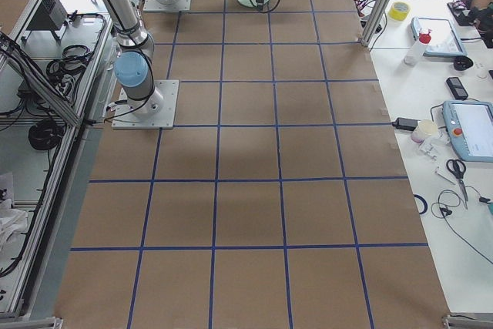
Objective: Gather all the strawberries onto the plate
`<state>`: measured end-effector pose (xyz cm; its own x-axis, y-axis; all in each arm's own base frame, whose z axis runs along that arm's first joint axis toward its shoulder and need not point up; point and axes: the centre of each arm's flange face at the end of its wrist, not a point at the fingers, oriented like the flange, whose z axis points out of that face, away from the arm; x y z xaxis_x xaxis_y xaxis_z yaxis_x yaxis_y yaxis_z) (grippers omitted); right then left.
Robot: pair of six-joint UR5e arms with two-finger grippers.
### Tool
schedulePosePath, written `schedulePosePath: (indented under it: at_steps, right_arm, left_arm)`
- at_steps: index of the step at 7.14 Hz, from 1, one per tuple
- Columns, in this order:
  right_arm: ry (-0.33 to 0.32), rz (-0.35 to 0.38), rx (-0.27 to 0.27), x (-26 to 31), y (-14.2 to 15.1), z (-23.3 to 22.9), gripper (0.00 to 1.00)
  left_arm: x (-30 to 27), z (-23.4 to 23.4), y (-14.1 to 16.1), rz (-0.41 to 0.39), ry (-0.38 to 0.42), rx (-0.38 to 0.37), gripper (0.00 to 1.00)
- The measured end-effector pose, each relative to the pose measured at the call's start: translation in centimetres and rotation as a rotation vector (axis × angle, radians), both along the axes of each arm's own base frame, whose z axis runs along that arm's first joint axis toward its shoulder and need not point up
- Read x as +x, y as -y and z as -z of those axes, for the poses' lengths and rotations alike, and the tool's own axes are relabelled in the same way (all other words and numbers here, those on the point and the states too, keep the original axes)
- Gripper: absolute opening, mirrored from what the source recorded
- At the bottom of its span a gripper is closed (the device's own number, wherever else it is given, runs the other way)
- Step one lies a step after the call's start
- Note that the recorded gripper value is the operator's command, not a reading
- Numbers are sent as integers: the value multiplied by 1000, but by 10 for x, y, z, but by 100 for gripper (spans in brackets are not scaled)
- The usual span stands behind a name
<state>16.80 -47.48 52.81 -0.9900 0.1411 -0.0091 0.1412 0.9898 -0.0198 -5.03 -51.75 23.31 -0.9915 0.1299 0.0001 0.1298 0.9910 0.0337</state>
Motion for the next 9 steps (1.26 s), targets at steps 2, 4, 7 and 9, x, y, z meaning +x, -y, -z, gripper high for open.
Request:
schedulePosePath:
  at_steps: [2, 4, 7, 9]
  right_arm:
    - [8, 27, 17, 1, -2, 6, 100]
    - [28, 47, 28, 3, -1, 12, 100]
    - [42, 99, 1, -22, 12, 13, 100]
    - [42, 131, -9, -38, 16, 12, 100]
  left_arm:
    - [7, 19, -3, -1, -10, 11, 99]
    - [7, 11, 1, -5, -6, -11, 100]
    - [-11, -119, 29, -47, 0, -39, 100]
    - [-56, -236, 8, -90, 4, -57, 100]
